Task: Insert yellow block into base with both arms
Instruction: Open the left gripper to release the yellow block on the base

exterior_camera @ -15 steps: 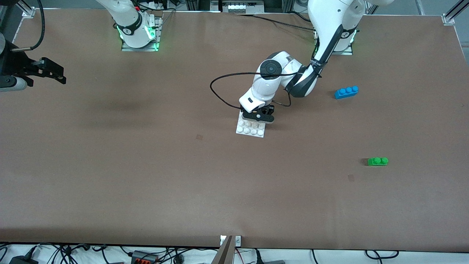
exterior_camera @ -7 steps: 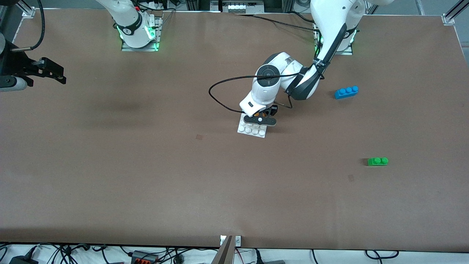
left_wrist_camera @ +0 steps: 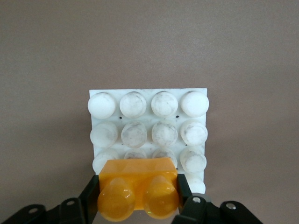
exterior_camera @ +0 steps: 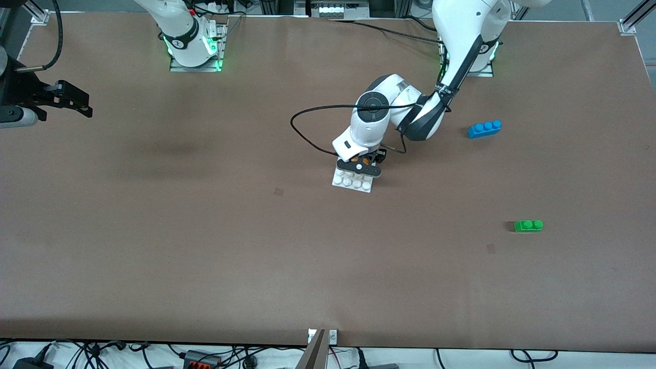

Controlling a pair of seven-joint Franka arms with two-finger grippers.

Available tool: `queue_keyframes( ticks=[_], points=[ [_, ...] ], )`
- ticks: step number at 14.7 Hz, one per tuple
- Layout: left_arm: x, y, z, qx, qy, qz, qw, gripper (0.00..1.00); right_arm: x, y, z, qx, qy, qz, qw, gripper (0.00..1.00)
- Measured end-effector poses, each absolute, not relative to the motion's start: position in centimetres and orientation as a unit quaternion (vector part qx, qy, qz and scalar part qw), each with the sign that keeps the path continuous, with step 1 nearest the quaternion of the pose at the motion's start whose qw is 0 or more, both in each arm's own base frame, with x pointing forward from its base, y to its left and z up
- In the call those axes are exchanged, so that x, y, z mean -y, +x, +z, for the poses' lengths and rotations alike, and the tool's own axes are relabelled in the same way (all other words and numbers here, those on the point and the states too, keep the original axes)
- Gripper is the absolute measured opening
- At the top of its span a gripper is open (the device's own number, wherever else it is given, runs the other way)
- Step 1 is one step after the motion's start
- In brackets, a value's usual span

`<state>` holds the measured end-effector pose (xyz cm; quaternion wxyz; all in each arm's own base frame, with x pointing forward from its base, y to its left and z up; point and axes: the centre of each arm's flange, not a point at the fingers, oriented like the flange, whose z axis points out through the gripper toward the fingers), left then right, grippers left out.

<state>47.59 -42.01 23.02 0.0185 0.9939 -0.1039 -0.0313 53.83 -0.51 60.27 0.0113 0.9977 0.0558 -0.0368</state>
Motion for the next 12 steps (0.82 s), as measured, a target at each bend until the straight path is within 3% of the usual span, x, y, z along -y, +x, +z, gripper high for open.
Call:
queue_keyframes(
  ticks=[12],
  points=[
    [42.19,47.76,22.05,0.11,0.993,-0.017,0.031,0.67,0.51,53.83,60.27,-0.056,0.998,-0.037,0.011,1.0]
  ],
)
